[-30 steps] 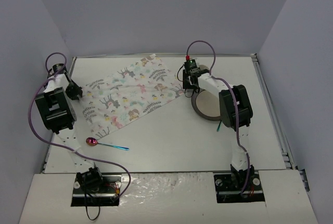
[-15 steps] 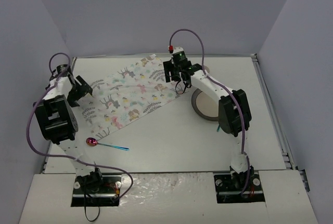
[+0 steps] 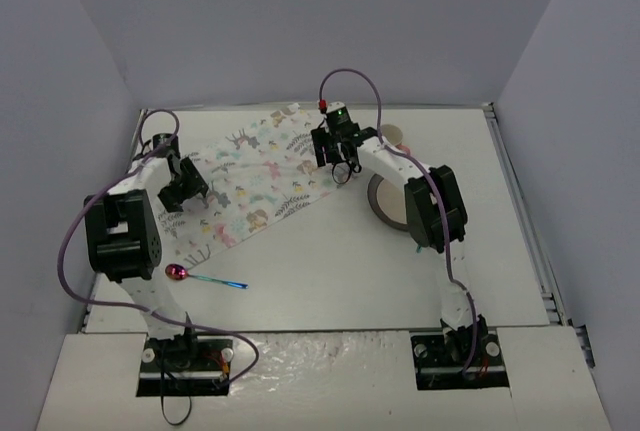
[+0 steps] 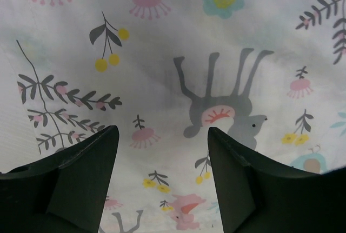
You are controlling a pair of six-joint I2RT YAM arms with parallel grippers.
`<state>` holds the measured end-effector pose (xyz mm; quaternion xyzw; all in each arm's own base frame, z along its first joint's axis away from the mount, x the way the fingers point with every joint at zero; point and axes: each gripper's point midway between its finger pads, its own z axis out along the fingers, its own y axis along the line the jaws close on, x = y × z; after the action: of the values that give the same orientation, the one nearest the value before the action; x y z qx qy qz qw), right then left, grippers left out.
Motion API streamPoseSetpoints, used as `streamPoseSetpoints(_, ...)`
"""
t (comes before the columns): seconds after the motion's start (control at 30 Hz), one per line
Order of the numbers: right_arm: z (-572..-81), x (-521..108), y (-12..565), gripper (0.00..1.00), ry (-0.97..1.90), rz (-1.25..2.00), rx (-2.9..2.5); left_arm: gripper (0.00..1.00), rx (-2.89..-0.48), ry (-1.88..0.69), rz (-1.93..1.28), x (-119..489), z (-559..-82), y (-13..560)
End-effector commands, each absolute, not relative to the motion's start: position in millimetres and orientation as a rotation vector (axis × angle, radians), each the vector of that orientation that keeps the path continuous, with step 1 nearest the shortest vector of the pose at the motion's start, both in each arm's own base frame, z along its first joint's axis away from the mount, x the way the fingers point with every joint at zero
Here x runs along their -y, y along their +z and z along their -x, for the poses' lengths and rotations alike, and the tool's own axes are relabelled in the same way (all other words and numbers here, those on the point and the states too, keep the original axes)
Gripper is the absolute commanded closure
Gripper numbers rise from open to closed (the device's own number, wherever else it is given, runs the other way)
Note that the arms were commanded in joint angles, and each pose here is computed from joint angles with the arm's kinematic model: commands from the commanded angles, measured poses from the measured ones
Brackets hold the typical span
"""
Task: Set the dinner table for one person
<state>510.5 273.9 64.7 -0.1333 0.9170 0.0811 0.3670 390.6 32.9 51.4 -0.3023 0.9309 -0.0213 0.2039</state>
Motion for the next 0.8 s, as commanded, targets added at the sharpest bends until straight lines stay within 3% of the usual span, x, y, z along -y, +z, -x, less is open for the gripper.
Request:
streamPoseSetpoints(0.0,-530,-282,88,0.39,0.242,0.324,-2.282,0.37,-2.544,-0.033,0.839,-43,-406,57)
streamPoseSetpoints(0.37,-533,-285,43,0.38,0.224,0.323,-2.344,0.37,-2.67,0.009,0.908,-39,-370,18)
streamPoseSetpoints(0.77,-527,-283,30,0.37,0.216,0.319,-2.368,0.38,-2.725,0.039,0.946,-42,-342,12)
